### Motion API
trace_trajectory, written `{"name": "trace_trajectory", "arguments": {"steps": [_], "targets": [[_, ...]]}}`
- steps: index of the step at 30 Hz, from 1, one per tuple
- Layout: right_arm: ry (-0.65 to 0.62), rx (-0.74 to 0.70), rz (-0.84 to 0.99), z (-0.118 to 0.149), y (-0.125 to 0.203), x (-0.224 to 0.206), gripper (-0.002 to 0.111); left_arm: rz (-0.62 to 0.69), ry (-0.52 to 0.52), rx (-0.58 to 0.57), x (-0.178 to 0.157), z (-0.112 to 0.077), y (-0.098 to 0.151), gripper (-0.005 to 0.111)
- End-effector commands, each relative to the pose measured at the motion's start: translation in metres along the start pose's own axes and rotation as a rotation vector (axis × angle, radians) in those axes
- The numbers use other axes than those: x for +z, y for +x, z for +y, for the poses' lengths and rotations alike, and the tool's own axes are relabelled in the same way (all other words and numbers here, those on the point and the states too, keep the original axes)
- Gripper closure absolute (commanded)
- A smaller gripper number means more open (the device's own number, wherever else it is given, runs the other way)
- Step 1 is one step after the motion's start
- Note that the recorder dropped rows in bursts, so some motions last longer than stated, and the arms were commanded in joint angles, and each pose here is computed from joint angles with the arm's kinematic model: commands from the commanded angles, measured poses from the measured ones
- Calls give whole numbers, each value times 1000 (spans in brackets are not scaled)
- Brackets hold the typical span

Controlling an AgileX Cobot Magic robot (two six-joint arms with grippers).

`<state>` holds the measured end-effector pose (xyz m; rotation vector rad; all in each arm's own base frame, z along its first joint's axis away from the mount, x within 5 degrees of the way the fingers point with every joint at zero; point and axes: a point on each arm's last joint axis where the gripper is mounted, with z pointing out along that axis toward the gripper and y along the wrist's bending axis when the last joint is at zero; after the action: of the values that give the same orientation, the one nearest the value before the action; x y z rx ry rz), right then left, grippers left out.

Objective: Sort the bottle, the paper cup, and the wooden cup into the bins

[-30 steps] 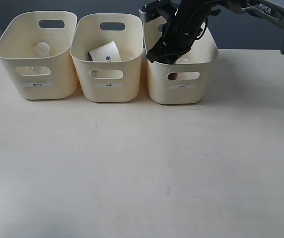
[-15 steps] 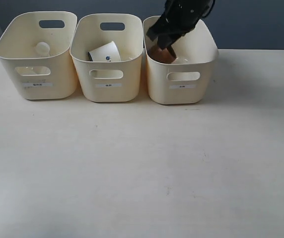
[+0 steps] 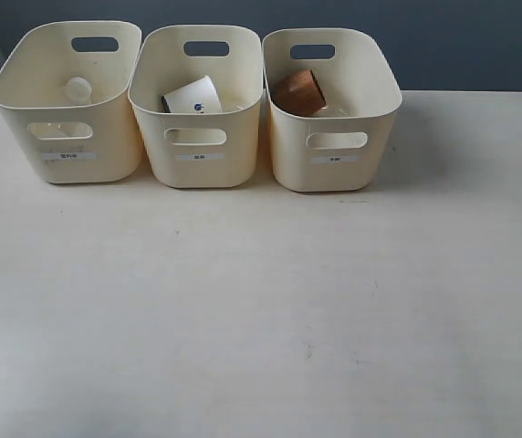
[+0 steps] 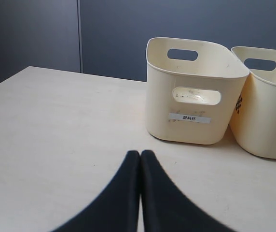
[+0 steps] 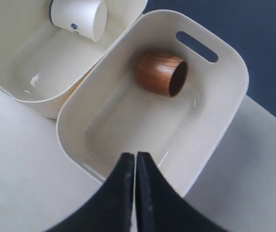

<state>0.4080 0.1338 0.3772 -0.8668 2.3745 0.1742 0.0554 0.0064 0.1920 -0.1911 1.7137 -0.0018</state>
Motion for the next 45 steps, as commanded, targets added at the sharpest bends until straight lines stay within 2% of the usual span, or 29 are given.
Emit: {"name": "trace_trajectory", "arguments": {"steps": [1, 6, 14, 17, 21, 25, 29, 35, 45], "targets": [[25, 38, -41, -5, 13, -27, 109, -9, 4, 2, 0, 0, 0, 107], [72, 57, -107, 6, 41, -46, 109, -9, 4, 2, 0, 0, 0, 107], [118, 88, -154, 31, 104, -51, 109, -9, 4, 2, 0, 0, 0, 107], [123, 146, -153, 40, 129, -47, 109, -9, 4, 2, 0, 0, 0, 107], [110, 186, -111, 52, 161, -43, 109, -9, 4, 2, 0, 0, 0, 107], [60, 193, 4, 63, 183, -41, 109, -9, 4, 2, 0, 0, 0, 107], [-15, 262, 125, 72, 194, -42, 109, -9, 4, 2, 0, 0, 0, 107], [86, 187, 84, 62, 192, -42, 109, -9, 4, 2, 0, 0, 0, 107], [83, 187, 100, 62, 193, -42, 109, -9, 4, 2, 0, 0, 0, 107]]}}
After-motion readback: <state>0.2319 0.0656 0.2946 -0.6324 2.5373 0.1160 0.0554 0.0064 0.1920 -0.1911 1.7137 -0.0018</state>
